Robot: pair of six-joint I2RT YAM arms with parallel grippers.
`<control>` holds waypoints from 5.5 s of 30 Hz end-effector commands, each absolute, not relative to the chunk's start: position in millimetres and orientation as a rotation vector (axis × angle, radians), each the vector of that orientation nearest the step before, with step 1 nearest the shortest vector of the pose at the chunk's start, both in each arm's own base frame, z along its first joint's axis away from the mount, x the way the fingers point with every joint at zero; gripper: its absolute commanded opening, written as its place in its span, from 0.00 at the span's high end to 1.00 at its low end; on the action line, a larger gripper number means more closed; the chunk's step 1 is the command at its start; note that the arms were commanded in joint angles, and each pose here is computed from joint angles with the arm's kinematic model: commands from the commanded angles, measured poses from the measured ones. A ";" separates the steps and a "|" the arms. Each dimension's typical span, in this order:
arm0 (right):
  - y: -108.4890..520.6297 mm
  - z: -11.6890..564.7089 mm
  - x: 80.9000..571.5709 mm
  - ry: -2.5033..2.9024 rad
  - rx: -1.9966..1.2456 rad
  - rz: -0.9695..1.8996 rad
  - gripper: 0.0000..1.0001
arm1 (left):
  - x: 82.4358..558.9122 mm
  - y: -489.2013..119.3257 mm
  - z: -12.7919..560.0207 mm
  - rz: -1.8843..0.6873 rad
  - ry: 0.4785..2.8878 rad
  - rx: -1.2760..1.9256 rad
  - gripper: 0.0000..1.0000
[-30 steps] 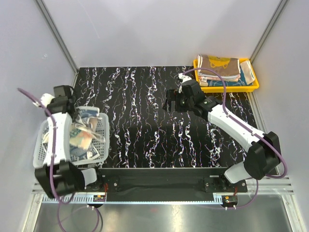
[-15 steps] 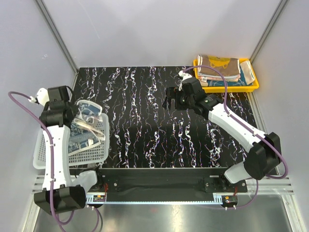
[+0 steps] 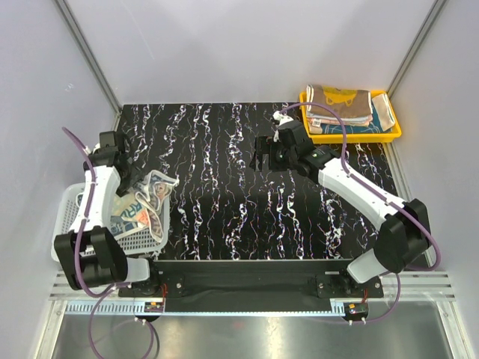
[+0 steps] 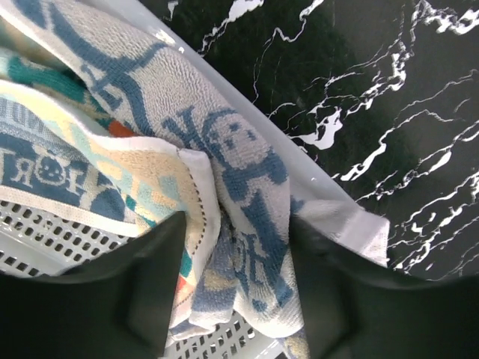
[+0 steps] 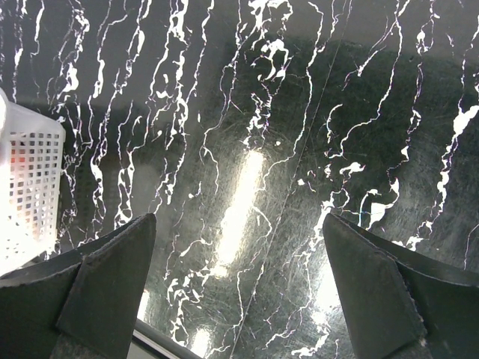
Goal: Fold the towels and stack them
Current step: Grab crumpled towel, then move the towel to the center of the board
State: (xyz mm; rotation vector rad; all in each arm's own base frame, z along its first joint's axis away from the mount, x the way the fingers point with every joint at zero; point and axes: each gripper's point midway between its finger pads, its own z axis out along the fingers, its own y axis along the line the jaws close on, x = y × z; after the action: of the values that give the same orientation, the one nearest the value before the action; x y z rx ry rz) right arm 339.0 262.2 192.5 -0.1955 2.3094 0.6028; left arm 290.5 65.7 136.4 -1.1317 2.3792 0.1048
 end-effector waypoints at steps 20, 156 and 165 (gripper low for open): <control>274.1 219.3 342.5 2.214 -0.229 0.664 0.00 | 285.6 93.8 149.7 0.126 2.156 -1.287 0.37; 220.2 525.2 212.2 1.503 -0.587 0.347 1.00 | 192.8 -161.8 543.7 -0.937 1.616 0.006 1.00; 209.5 526.5 178.1 1.462 -0.693 0.486 1.00 | 172.0 -149.6 541.6 -0.979 1.597 -0.021 1.00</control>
State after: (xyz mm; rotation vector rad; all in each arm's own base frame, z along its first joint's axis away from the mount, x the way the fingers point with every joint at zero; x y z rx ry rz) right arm 194.6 254.0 497.8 -0.7710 1.5210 0.4614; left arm 182.9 -183.2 521.2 0.0522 1.7076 -1.0421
